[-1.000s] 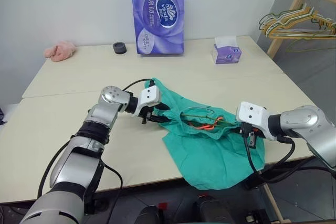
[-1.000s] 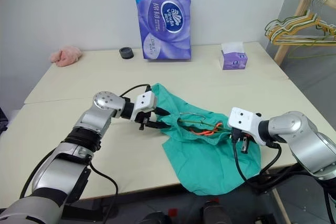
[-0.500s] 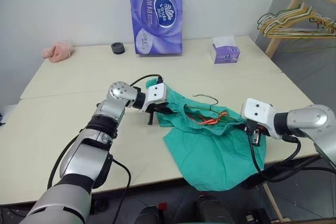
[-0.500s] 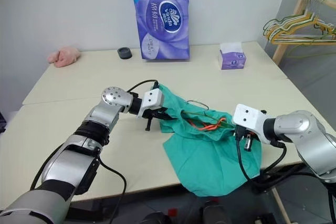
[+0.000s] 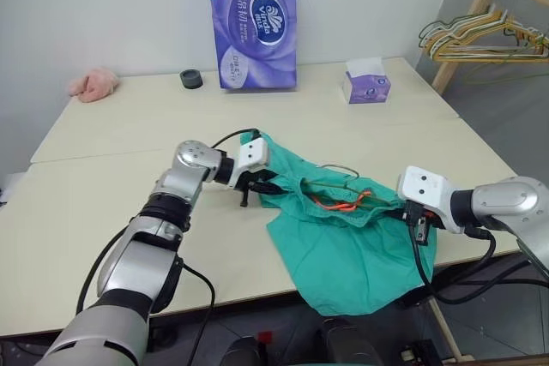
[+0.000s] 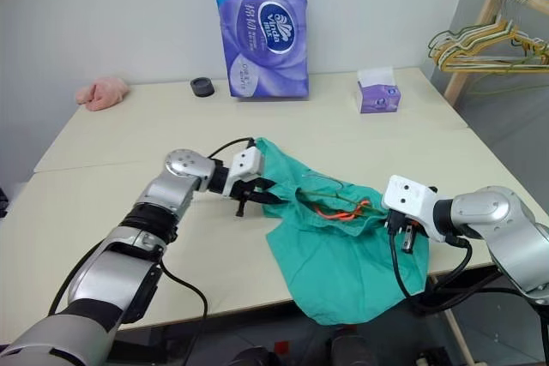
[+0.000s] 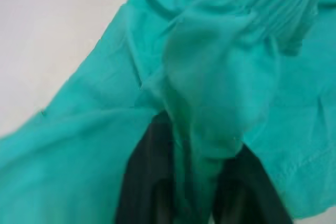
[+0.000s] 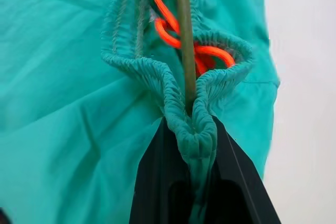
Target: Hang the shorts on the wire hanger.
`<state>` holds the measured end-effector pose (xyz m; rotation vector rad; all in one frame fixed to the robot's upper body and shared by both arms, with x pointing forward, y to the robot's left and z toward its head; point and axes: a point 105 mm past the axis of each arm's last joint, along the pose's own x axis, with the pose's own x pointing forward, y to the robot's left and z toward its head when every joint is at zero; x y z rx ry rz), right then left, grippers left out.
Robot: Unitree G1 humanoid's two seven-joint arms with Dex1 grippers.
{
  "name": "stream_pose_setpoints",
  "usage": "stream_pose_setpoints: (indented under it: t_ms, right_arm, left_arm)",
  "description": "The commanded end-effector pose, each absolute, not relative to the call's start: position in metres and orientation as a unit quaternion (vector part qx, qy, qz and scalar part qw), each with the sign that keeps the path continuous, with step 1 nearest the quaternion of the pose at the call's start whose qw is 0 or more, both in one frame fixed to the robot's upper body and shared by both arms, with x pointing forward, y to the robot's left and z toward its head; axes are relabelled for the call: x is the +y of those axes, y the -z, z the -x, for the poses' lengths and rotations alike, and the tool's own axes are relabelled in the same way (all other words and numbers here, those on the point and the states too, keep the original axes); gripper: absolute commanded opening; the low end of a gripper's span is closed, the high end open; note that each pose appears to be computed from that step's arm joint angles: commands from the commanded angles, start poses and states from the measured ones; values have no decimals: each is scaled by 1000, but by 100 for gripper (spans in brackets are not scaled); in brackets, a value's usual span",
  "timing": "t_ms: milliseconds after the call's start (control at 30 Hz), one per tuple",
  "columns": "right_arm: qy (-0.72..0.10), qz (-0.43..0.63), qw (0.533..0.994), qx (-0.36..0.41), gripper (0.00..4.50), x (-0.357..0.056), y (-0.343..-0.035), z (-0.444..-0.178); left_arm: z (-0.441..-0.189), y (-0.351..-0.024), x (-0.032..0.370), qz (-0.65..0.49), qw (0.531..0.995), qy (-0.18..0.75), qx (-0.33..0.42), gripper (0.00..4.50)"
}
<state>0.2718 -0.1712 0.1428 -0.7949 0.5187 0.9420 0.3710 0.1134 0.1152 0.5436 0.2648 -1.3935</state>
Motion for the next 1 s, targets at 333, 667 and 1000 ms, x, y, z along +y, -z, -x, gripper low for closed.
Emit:
stream_pose_setpoints:
  t_ms: [333,667,1000]
  right_arm:
    - [-431,381,785,229,1,-174,-152,-272]
    - [-429,381,786,231,1,-175,-152,-270]
    - [-426,378,784,247,1,-183,-150,-262]
  left_arm:
    - [-378,-122,123,-306,719,615,107,276]
    - [-388,-120,117,-315,736,593,90,42]
    - [-409,-129,126,-334,782,523,65,0]
